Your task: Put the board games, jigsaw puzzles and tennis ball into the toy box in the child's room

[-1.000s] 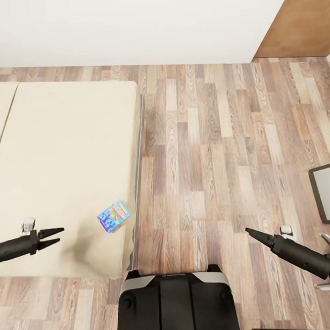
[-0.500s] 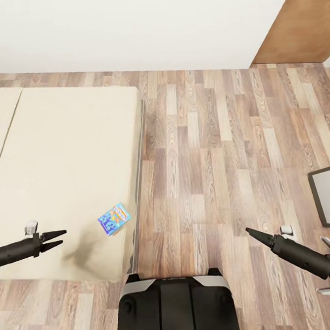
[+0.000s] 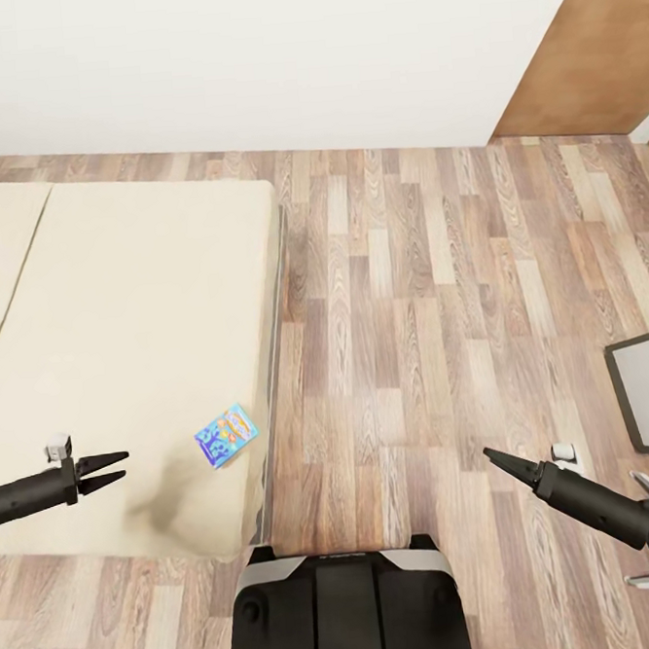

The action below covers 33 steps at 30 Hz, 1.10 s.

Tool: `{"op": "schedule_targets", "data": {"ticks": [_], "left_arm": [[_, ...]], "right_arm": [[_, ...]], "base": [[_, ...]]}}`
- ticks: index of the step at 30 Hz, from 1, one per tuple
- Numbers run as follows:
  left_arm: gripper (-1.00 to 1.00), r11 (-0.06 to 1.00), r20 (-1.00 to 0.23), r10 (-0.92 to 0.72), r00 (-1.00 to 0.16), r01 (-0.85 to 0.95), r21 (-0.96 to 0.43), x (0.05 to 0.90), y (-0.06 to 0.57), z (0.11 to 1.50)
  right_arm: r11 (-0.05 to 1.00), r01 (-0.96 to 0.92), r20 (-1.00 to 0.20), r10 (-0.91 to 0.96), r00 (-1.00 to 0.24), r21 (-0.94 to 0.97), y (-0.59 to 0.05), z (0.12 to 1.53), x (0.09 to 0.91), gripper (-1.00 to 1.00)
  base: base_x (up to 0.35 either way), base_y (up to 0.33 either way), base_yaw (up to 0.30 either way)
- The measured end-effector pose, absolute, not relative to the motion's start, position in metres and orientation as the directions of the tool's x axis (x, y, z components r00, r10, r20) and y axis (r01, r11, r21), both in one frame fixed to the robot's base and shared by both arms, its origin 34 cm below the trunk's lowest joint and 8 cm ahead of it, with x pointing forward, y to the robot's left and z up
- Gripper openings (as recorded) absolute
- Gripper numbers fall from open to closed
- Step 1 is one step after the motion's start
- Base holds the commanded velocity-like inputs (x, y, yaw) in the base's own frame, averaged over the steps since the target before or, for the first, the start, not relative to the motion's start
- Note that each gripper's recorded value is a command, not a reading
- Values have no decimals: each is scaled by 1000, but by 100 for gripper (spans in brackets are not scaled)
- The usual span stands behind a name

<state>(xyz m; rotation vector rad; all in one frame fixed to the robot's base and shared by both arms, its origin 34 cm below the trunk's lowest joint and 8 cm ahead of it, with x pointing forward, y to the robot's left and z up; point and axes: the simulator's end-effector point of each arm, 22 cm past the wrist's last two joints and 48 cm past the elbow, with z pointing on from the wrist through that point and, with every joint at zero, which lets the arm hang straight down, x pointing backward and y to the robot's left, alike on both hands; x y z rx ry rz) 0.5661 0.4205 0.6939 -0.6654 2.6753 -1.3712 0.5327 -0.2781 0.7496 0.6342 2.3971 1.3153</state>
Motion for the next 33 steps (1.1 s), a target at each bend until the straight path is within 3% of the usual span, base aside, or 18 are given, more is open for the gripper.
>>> {"op": "schedule_targets", "data": {"ticks": [33], "left_arm": [[100, 502, 94, -401, -911, -304, -809, 580, 417, 719]], "right_arm": [[472, 173, -122, 531, -839, 865, -279, 774, 546, 100]], "base": [[0, 0, 0]]}}
